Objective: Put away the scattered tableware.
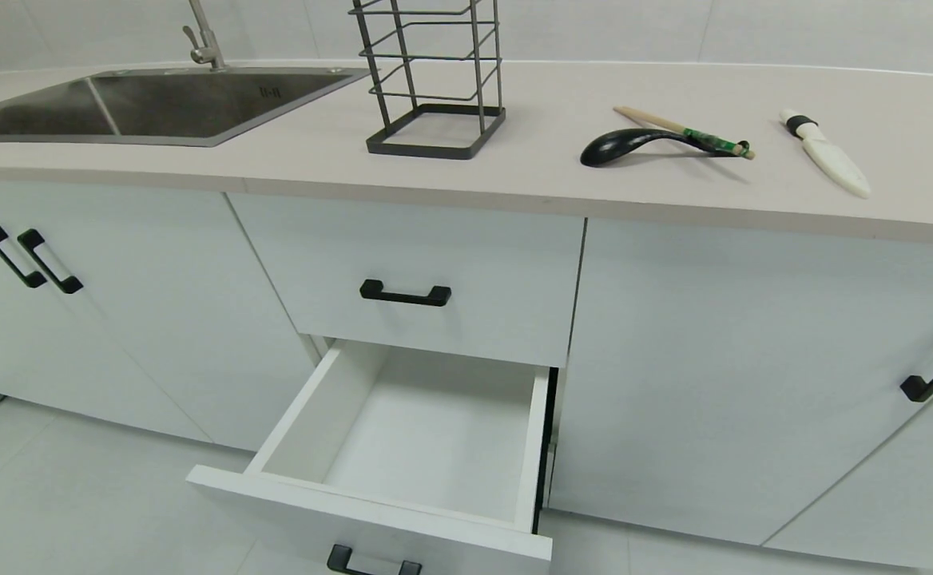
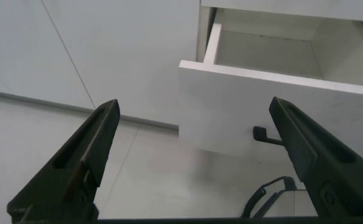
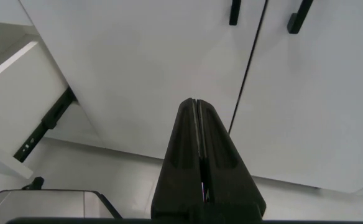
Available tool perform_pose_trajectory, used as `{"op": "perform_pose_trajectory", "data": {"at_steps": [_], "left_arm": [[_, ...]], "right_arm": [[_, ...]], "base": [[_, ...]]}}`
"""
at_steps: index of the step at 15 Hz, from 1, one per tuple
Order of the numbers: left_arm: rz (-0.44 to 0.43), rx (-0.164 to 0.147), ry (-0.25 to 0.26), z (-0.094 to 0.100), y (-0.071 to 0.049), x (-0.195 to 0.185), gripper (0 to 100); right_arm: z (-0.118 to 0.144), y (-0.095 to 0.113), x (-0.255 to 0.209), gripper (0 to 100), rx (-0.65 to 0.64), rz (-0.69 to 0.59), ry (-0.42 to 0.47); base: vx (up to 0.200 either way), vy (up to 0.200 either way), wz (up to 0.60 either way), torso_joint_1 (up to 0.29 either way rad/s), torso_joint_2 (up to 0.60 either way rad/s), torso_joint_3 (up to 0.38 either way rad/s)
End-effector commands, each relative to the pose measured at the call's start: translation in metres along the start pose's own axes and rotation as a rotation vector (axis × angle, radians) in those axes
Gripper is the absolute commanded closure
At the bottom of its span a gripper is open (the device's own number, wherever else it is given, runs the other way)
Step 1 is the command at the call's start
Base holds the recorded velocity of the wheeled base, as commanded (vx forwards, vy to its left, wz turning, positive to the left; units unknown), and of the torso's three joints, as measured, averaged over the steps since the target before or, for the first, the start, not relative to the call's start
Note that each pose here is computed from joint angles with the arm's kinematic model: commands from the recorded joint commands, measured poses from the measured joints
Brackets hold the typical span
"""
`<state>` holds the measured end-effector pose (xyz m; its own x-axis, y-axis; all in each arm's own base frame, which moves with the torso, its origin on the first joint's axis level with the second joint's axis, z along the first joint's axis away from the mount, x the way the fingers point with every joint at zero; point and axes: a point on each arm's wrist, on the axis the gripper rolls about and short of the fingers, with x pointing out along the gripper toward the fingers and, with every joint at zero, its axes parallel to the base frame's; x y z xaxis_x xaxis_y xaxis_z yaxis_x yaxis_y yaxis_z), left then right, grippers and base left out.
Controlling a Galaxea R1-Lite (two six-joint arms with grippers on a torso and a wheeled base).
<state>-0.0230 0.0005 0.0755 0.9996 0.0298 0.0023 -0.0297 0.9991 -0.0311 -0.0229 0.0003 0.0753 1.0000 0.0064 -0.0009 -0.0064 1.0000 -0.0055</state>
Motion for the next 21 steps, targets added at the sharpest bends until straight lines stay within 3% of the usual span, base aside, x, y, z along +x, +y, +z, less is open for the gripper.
{"op": "perform_pose_trajectory", "data": {"at_steps": [1,5,21], "left_arm": [[0.002,-0.003,-0.001,0.0006,0.0000,0.0000,0],[0.002,-0.001,-0.001,0.0006,0.0000,0.0000,0],[0.002,-0.003,-0.001,0.0006,0.0000,0.0000,0]], "right_arm": [[0.0000,0.0000,0.0001,100,-0.001,0.001,0.001],[0.0000,0.0000,0.0001,100,-0.002,0.001,0.001],[0.0000,0.0000,0.0001,100,-0.002,0.003,0.001]], "base": [[0.000,0.000,0.00,0.000,0.00,0.000],[0.200,0.000,0.00,0.002,0.00,0.001],[0.000,0.000,0.04,0.000,0.00,0.000]]}}
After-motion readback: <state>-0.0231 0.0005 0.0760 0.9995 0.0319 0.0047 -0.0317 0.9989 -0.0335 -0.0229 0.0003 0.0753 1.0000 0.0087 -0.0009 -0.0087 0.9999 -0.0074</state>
